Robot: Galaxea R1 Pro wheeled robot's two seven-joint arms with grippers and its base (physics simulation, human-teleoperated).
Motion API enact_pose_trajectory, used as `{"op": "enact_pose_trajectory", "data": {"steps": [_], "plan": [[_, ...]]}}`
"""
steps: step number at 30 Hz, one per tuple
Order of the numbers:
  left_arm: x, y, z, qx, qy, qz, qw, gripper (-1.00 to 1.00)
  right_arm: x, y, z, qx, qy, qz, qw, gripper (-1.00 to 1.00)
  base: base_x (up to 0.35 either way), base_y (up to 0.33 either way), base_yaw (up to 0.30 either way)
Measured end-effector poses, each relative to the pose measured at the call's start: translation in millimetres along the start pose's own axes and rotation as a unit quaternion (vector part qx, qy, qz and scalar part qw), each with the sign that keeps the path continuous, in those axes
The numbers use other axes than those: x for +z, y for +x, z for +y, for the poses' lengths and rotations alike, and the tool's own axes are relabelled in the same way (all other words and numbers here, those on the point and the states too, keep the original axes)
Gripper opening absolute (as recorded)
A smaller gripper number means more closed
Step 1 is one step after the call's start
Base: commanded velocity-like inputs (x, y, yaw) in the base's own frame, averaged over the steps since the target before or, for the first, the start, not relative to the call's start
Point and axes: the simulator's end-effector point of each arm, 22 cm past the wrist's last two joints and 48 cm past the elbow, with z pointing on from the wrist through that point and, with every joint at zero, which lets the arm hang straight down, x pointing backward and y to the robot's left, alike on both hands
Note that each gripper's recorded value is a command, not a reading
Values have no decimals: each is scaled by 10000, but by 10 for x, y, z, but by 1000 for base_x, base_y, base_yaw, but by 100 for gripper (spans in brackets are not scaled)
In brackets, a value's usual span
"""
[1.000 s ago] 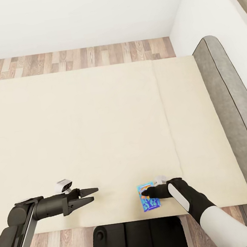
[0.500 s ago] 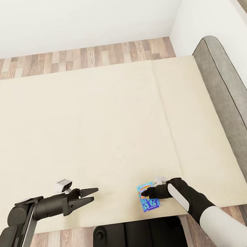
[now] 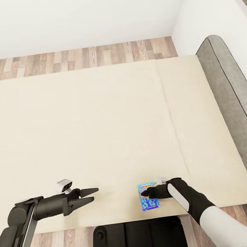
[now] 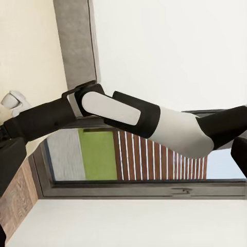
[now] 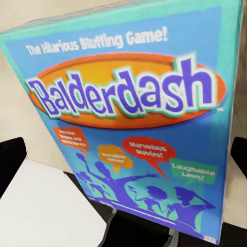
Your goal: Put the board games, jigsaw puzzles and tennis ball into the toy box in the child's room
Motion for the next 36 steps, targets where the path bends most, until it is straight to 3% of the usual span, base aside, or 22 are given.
{"op": "enact_pose_trajectory", "data": {"steps": [36], "plan": [[-7, -1, 2, 2, -7, 1, 10000, 100, -13, -4, 8, -5, -5, 24, 10000, 100, 0, 23, 0]]}}
